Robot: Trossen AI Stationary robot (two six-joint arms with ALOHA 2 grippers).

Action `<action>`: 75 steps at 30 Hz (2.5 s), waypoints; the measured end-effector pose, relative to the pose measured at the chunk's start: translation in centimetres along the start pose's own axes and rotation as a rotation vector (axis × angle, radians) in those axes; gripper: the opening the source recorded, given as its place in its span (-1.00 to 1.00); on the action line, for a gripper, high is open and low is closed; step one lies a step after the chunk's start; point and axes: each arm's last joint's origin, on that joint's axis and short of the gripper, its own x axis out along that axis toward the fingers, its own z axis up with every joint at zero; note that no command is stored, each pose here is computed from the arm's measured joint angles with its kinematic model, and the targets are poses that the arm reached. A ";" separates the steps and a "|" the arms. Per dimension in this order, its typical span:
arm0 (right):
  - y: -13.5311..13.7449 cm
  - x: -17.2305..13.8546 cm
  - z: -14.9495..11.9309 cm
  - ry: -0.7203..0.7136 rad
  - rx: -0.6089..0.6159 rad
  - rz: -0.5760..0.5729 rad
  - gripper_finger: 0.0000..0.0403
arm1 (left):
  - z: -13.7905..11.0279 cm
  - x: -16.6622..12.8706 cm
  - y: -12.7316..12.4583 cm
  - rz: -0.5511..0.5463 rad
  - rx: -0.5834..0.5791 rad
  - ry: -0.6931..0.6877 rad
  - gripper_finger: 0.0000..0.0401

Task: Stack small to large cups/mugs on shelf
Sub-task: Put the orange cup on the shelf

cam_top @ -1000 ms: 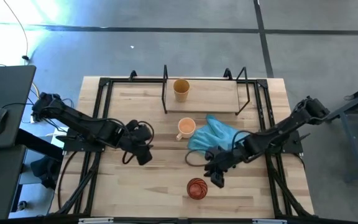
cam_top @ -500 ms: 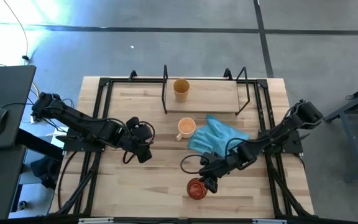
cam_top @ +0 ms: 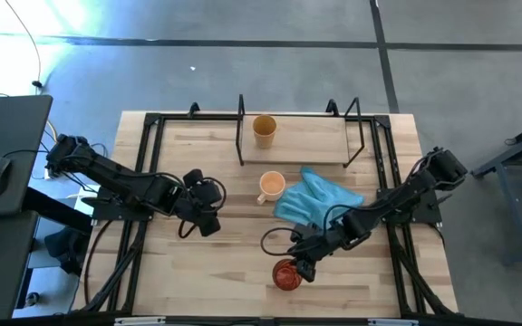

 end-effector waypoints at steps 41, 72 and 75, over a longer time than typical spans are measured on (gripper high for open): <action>-0.2 2.6 -0.7 0.110 0.002 0.049 -0.37 | 0.2 0.0 0.0 0.036 -0.013 -0.040 -0.17; -0.2 -0.8 4.5 0.128 -0.135 -0.183 -0.99 | 0.2 0.0 0.0 0.033 -0.005 -0.037 -0.17; -0.3 -2.1 5.8 0.139 -0.153 -0.257 -0.99 | 0.2 0.0 0.0 0.033 -0.007 -0.036 -0.17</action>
